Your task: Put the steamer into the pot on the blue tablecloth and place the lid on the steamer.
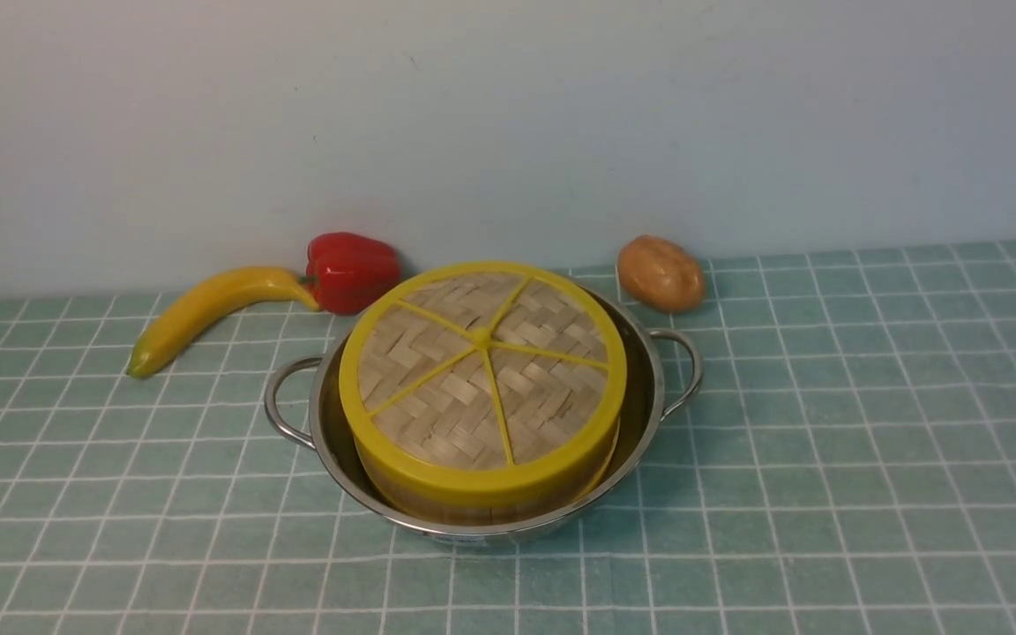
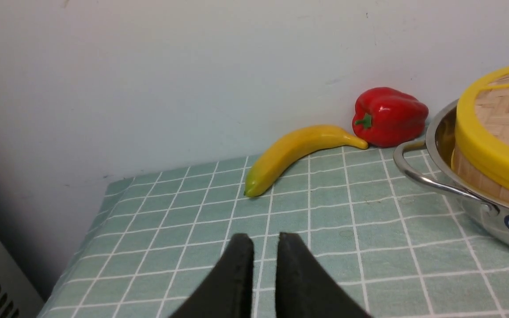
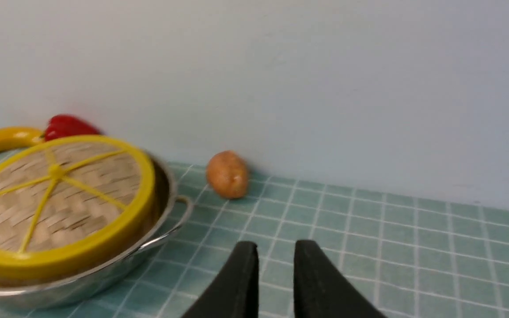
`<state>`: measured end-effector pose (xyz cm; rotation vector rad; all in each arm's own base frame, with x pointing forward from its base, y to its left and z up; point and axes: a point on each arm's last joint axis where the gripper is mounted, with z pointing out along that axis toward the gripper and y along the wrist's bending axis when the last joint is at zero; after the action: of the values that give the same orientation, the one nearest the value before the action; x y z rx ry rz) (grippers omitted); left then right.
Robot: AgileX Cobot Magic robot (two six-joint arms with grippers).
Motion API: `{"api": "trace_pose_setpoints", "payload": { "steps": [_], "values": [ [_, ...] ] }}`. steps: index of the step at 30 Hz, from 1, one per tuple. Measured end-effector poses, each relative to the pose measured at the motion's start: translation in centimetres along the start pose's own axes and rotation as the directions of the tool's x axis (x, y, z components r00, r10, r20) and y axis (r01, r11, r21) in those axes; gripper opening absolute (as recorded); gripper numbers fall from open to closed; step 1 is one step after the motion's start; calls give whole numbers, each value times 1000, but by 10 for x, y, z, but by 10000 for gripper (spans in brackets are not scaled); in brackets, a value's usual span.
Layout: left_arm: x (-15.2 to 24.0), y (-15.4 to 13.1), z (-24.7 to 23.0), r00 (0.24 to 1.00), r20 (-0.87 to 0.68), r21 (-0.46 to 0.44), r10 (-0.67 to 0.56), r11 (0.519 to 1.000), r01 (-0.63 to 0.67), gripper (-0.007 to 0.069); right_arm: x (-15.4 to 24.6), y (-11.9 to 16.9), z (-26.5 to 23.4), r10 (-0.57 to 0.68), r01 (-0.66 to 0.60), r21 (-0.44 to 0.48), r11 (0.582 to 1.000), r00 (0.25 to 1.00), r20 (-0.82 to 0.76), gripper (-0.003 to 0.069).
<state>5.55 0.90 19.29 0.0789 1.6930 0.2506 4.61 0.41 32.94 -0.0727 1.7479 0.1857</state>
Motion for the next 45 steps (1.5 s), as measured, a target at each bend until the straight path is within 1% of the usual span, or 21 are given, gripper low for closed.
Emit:
{"api": "trace_pose_setpoints", "payload": {
  "steps": [3,4,5,6,7,8,11,14,15,17,21,32,45],
  "values": [
    [0,0,0,1000,0,0,0,1000,0,85,33,-7,-1,12,-19,105,994,998,69,160],
    [0,0,0,1000,0,0,0,1000,0,85,38,-8,-1,14,-22,111,994,997,73,160],
    [0,0,0,1000,0,0,0,1000,0,88,57,-11,2,20,-37,164,986,994,105,169],
    [0,0,0,1000,1,0,0,1000,0,92,69,-13,4,27,-48,181,982,993,118,173],
    [0,0,0,1000,1,0,0,1000,0,94,76,-14,7,38,-57,171,984,993,112,175],
    [0,0,0,1000,3,0,0,1000,0,96,82,-15,10,44,-67,206,976,992,118,178],
    [0,0,0,1000,4,0,0,1000,0,97,103,-19,20,76,-96,239,966,993,91,185],
    [0,0,0,1000,4,0,0,1000,0,106,112,-20,23,86,-101,246,964,994,72,188],
    [0,0,0,1000,4,0,0,1000,0,107,124,-21,27,98,-104,249,963,994,37,193],
    [0,0,0,1000,4,0,0,1000,0,112,131,-22,29,105,-106,253,962,994,20,196],
    [0,0,0,1000,4,0,0,1000,0,117,140,-23,32,116,-113,251,961,993,0,205],
    [0,0,0,1000,4,0,0,1000,0,138,141,-23,32,115,-113,250,962,993,5,237],
    [0,0,0,1000,4,0,0,1000,0,160,140,-23,32,114,-113,249,962,993,9,240]
  ]
}}
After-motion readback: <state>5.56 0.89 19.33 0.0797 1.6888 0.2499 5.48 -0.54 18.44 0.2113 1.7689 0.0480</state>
